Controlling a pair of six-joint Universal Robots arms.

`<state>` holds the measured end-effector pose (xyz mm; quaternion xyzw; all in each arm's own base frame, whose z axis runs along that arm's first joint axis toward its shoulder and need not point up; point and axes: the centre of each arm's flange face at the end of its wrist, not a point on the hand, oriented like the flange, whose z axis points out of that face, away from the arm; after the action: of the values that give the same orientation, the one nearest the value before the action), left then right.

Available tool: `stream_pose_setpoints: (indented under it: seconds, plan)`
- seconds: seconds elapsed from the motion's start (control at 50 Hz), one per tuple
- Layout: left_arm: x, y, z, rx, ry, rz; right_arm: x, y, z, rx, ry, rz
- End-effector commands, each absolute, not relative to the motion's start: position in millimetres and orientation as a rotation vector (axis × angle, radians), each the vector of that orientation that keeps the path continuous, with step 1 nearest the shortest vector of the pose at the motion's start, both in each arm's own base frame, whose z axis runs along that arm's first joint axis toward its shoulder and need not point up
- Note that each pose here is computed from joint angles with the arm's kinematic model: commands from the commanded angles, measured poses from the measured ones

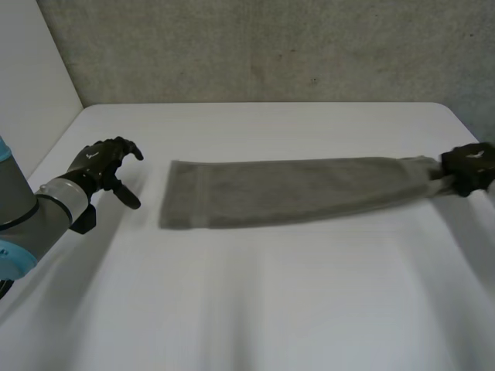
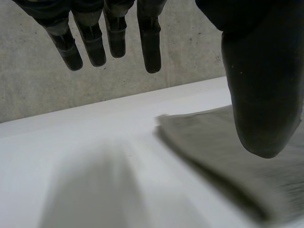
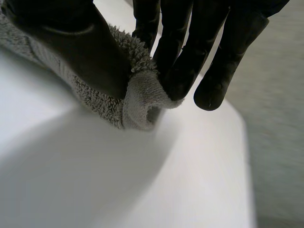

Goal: Fold the towel.

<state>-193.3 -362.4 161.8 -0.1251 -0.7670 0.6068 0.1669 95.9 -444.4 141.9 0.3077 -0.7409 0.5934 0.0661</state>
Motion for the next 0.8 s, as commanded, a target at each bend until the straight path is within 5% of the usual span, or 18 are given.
stream_pose_setpoints:
  seconds: [0.02,0.1,0.14,0.2,0.3,0.32,0.36,0.46,0.66,0.8]
  plan:
    - [-193,-362,162,-0.356,-2.182,1.729,63,-465,178,0.906,-2.080,1.761]
    - [-193,-362,164,-0.356,-2.179,1.735,80,-465,194,0.938,-2.070,1.780]
    - [-193,-362,165,-0.356,-2.177,1.738,133,-454,210,1.050,-2.040,1.833]
    - [-194,-361,165,-0.357,-2.177,1.738,164,-444,215,1.120,-2.016,1.862]
    - [-196,-358,167,-0.363,-2.173,1.737,287,-380,228,1.407,-1.900,1.999]
    - [-196,-358,167,-0.363,-2.173,1.737,287,-380,228,1.407,-1.899,1.999]
    - [-196,-357,167,-0.363,-2.175,1.733,345,-335,225,1.565,-1.827,2.069]
    - [-194,-356,165,-0.358,-2.182,1.728,409,-278,195,1.784,-1.729,2.129]
    - [-193,-358,166,-0.357,-2.178,1.734,451,-250,144,1.894,-1.649,2.080]
    - [-196,-358,167,-0.366,-2.169,1.737,435,-277,170,1.728,-1.668,2.097]
